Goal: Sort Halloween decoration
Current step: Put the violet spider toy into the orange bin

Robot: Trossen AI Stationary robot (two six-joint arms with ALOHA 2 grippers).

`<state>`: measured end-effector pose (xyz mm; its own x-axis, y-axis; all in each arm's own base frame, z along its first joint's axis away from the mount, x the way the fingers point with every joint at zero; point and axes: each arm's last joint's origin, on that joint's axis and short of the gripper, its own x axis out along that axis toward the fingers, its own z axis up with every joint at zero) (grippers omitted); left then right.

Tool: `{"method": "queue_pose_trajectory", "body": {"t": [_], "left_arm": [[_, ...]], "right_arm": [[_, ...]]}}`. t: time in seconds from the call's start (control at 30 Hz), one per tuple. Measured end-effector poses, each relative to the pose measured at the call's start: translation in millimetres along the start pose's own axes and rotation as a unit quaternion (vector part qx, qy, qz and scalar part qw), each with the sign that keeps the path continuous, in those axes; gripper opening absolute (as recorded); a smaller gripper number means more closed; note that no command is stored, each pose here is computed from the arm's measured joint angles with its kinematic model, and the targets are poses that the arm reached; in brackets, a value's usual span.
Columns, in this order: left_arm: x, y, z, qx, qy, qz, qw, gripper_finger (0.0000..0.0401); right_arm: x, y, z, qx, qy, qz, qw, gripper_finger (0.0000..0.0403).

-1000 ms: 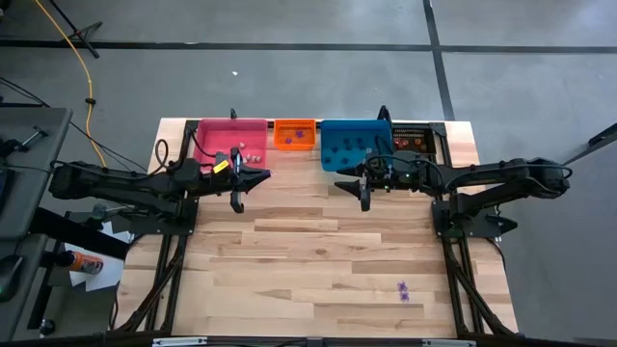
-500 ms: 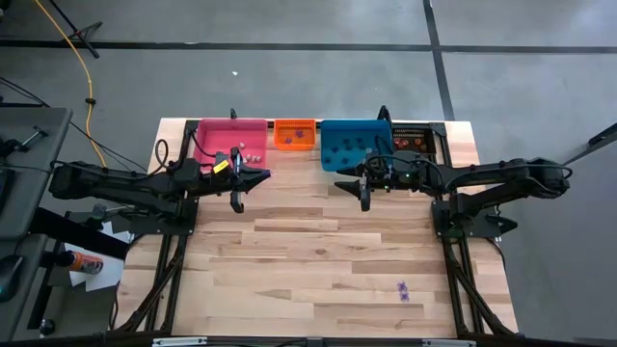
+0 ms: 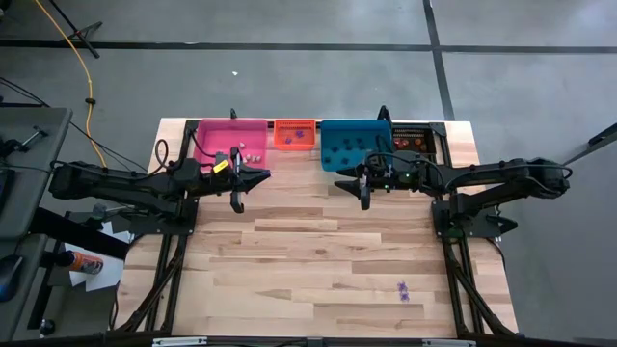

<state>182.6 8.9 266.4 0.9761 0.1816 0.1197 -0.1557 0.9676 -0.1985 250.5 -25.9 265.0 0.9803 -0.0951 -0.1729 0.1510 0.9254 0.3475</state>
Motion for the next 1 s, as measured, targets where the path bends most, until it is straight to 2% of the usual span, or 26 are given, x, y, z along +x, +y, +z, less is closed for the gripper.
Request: {"method": "queue_pose_trajectory", "body": {"t": [0.7, 1.0], "left_arm": [[0.0, 0.3, 0.1, -0.019, 0.000, 0.001, 1.000, 0.0000], [7.8, 15.6, -3.4, -0.035, 0.008, 0.058, 0.998, 0.0000]], "right_arm": [[0.0, 0.0, 0.0, 0.000, 0.000, 0.000, 1.000, 0.0203], [0.0, 0.0, 0.0, 0.000, 0.000, 0.000, 1.000, 0.0203]]}}
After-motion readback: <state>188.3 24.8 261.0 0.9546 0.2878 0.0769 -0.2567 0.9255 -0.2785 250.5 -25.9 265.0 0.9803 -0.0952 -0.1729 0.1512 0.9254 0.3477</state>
